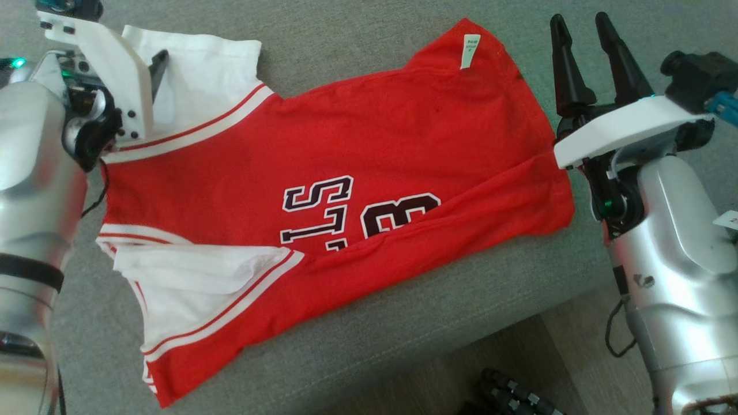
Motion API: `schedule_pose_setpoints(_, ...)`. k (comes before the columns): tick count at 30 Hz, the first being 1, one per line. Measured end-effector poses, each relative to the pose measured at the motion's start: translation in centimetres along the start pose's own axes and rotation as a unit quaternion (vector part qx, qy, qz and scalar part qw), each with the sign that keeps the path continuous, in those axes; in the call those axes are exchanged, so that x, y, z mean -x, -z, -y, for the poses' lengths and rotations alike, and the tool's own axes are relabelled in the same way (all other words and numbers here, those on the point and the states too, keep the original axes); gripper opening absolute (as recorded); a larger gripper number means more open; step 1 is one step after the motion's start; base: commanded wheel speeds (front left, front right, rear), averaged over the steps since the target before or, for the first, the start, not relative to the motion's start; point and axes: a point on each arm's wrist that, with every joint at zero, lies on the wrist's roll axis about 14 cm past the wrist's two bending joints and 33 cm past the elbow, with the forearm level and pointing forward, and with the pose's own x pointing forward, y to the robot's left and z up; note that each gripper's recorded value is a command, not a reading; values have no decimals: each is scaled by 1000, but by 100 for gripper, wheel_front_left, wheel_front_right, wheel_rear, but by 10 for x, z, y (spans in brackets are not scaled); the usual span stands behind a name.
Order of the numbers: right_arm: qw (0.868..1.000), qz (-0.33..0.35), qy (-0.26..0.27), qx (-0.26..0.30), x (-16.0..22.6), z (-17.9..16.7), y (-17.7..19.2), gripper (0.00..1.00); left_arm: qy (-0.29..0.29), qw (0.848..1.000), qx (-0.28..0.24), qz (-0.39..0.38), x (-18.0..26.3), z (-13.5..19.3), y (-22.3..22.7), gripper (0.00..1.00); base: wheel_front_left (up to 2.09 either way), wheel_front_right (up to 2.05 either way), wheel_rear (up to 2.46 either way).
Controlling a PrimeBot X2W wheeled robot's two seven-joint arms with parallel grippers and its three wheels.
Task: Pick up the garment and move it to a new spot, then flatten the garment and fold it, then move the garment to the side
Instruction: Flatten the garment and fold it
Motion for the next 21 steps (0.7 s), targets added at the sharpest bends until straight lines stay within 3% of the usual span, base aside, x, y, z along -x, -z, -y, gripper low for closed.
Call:
schedule_pose_setpoints(15,1000,-4,3,0,-3,2,4,100,-11,1000,8,-24,-4,-13,4,100,0,0,0)
schedule_pose_setpoints(16,1000,-4,3,-2,-3,3,4,100,-8,1000,10,-26,-5,-11,5,80,0,0,0)
schedule_pose_setpoints(18,1000,-4,4,-4,-5,3,3,100,-2,999,18,-27,-6,-8,5,0,0,0,0)
schedule_pose_setpoints(21,1000,-8,4,-5,-8,3,6,100,7,999,27,-19,-6,-2,0,0,0,0,0)
